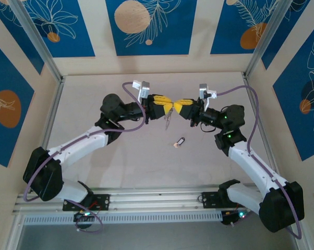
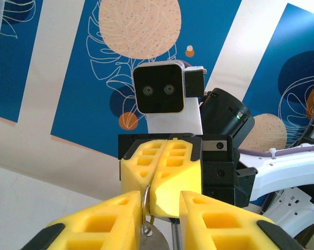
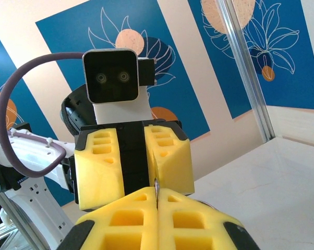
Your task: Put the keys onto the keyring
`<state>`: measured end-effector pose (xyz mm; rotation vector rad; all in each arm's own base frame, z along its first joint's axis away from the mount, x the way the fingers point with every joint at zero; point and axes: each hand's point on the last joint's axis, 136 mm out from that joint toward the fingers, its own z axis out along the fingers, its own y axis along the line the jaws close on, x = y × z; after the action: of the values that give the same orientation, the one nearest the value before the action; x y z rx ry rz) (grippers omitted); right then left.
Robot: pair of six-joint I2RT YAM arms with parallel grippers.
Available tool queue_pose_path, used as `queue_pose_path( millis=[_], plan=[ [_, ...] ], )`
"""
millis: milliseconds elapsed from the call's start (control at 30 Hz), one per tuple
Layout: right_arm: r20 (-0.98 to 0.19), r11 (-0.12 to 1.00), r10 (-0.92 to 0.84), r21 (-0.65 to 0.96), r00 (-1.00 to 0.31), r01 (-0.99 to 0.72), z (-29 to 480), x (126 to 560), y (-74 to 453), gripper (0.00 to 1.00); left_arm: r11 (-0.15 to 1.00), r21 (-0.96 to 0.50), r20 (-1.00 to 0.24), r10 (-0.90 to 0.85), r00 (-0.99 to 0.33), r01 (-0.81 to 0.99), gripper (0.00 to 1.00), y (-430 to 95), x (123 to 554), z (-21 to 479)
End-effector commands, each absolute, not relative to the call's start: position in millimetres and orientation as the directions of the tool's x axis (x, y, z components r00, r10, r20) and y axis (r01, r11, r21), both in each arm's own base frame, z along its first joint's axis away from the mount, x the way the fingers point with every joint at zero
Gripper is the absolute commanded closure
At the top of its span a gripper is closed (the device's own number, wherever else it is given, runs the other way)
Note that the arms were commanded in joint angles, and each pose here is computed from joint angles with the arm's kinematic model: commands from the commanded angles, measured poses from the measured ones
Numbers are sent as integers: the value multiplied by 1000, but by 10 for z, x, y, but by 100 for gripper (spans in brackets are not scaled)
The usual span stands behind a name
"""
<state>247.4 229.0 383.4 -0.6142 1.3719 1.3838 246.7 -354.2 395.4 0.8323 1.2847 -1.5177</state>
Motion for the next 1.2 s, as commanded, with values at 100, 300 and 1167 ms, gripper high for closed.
queue_pose_path(
  millis=[100,300,1167],
  plan=[
    [-894,199,330,380,-304,-903,3899,2451,2290,100,-41,-301,-925,-232,-302,953,88,-3559,2404,3970],
    [-896,190,323,378,-306,-906,3903,2431,2300,100,-53,-297,-926,-228,-302,953,100,-3590,2392,3985],
    [-919,211,233,368,-319,-906,3812,2324,2144,53,-45,-146,-985,97,-141,988,100,-3548,2169,4021]
  ],
)
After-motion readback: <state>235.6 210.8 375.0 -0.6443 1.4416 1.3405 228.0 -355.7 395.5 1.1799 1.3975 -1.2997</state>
